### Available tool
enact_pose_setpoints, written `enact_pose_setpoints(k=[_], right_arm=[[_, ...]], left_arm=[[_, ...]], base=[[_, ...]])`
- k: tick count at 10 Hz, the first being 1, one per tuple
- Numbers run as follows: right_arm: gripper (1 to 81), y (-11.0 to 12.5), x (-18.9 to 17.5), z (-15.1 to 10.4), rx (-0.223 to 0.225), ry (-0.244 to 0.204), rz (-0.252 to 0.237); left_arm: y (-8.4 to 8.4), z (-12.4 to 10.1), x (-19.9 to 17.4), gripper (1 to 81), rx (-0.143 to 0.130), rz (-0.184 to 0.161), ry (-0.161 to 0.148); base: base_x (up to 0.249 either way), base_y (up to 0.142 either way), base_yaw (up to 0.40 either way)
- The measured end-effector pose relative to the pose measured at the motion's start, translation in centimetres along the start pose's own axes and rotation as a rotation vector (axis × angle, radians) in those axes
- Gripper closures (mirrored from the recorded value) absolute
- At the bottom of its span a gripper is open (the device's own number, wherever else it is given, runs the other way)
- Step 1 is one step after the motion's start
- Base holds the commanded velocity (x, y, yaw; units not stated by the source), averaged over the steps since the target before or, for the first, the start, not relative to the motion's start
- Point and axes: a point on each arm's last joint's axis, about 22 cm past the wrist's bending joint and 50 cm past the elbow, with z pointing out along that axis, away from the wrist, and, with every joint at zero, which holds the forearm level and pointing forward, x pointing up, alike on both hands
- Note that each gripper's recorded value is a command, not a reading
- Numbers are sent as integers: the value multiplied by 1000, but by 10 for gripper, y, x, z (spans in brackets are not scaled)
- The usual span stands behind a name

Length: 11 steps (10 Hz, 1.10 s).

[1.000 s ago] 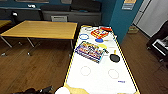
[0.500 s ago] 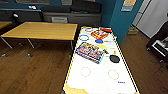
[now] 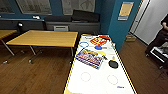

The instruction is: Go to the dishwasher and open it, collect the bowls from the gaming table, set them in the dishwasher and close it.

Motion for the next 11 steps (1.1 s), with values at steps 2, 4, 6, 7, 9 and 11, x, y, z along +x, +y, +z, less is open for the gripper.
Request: enact_pose_setpoints(k=[2, 4, 6, 7, 9, 11], right_arm=[[811, -1, 10, 10, 11, 33, -34], [811, -6, 17, 22, 25, 59, -70], [811, -12, 26, 31, 43, 90, -96], [811, -15, 32, 34, 54, 104, -111], [811, -20, 44, 36, 74, 133, -139], [811, -21, 40, 38, 79, 128, -158]], left_arm=[[-4, 25, -36, 811, -3, 17, -8], [-12, 44, -56, 811, 13, 43, 1], [-23, 62, -66, 811, 42, 73, 18], [-20, 75, -74, 811, 43, 87, 20], [-17, 98, -92, 811, 50, 108, 25], [-28, 111, -103, 811, 80, 108, 21]], base=[[0, 0, 0], [0, 0, 0], [0, 0, 0], [0, 0, 0], [0, 0, 0], [0, 0, 0]])
